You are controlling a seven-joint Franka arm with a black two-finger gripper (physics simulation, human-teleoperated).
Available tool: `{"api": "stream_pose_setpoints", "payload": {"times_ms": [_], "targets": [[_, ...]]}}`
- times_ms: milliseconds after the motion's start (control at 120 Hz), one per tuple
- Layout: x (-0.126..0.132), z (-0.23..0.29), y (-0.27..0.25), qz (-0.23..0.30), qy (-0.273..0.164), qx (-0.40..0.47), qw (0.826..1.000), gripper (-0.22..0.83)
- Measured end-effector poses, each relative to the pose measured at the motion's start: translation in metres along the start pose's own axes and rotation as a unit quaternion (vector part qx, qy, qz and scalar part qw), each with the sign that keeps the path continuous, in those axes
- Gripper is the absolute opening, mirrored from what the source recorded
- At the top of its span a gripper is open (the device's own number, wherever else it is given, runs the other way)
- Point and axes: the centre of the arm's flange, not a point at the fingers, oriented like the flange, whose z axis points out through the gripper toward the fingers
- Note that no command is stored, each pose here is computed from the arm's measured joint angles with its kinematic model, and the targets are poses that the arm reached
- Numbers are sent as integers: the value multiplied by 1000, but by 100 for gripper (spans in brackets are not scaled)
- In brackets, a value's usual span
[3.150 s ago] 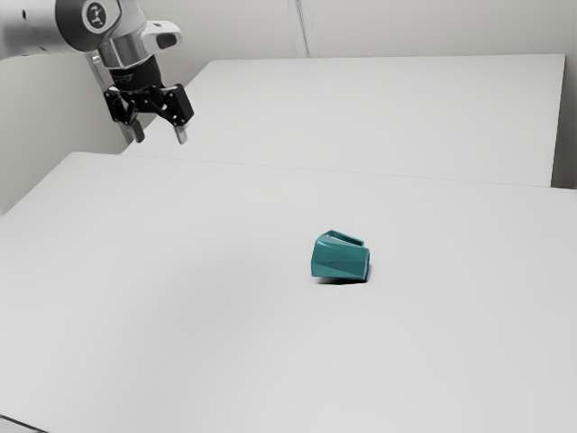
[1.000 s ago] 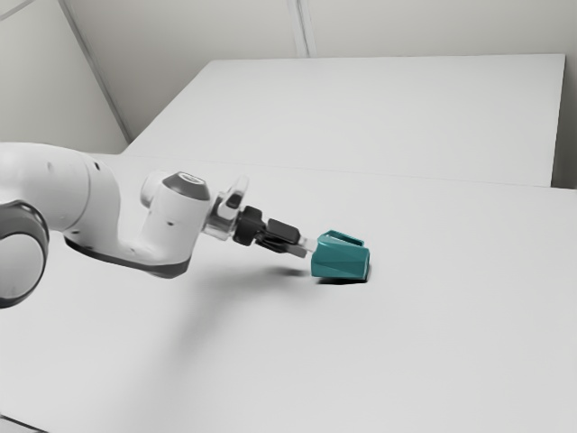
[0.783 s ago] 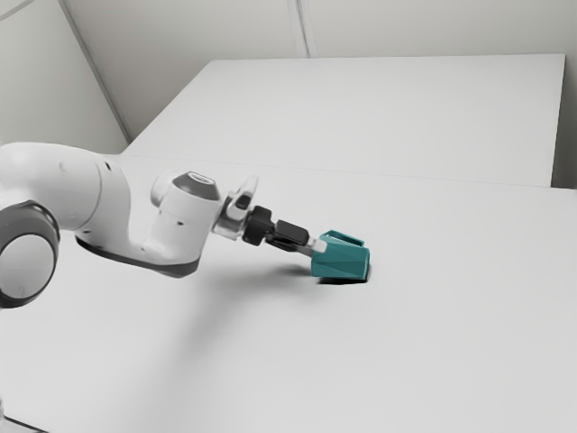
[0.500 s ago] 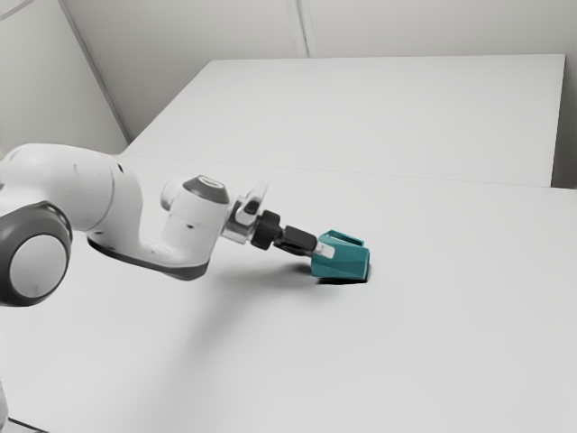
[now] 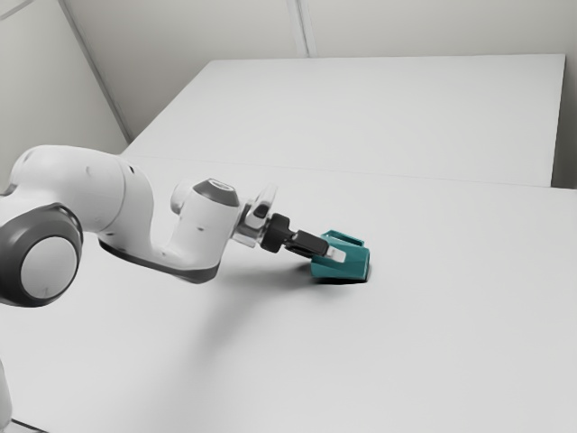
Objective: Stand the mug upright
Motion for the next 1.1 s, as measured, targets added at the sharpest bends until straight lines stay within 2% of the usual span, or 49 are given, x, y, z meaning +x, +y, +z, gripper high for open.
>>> {"api": "stream_pose_setpoints", "payload": {"times_ms": [517,750,975,1100], "targets": [[1,-1,0,5,5,6,1000,-4],[5,-5,4,10,8,7,1000,-13],[26,-27,33,43,22,16,999,-16],[42,-58,54,92,-12,47,995,-16]]}}
